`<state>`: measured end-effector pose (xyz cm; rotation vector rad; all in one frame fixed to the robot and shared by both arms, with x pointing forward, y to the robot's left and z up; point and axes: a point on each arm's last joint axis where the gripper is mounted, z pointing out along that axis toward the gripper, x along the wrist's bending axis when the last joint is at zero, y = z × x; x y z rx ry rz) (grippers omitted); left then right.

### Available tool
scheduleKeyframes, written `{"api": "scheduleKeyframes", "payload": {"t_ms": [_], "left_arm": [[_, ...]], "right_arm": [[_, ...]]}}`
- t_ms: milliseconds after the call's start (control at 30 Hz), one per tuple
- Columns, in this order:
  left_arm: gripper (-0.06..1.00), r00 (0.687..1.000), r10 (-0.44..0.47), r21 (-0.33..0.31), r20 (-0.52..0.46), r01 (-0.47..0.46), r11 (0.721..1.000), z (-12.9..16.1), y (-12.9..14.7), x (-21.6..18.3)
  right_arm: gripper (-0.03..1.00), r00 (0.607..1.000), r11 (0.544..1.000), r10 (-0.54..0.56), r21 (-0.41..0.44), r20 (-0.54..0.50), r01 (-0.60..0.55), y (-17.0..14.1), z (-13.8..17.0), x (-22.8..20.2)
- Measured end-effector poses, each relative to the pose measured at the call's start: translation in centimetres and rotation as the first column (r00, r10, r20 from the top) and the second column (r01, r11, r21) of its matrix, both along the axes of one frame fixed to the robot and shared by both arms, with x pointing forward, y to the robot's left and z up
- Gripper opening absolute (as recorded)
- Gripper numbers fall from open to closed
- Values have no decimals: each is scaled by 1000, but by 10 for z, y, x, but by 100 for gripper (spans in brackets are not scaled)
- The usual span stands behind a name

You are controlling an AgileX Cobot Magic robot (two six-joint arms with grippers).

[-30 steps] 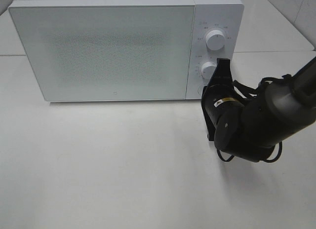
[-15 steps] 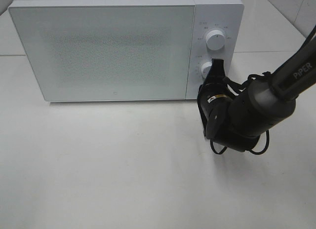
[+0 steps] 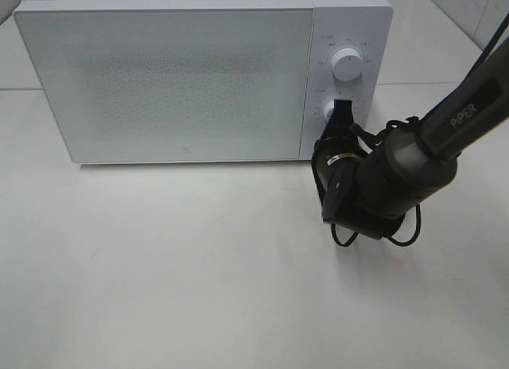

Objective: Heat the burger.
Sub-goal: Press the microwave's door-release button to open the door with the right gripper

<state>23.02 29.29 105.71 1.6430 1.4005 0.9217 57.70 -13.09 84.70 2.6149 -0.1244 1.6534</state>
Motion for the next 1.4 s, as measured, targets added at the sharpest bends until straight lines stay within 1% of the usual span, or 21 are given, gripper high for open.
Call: {"api": "scheduleKeyframes", "payload": {"t_ms": [333,600,700,767,967,1233,1400], "left_arm": [[97,1000,0,0,0,0,1000,0,0,0],[97,1000,0,0,0,0,1000,0,0,0],[97,1000,0,0,0,0,1000,0,0,0],[97,1000,0,0,0,0,1000,0,0,0],[97,1000,0,0,0,0,1000,0,0,0],[97,1000,0,0,0,0,1000,0,0,0],[97,1000,0,0,0,0,1000,0,0,0]], "right_arm": [[2,1000,1000,-18,-5,6,19,1,2,4],[2,999,999,-33,-17,36,34,0,2,6],[2,998,999,-46,-5,41,47,1,3,8],[2,996,997,-81,16,46,81,2,5,11],[2,993,994,-107,33,45,105,4,4,13],[2,993,994,-108,33,40,107,5,4,13],[2,996,996,-92,21,17,92,7,4,13]]}}
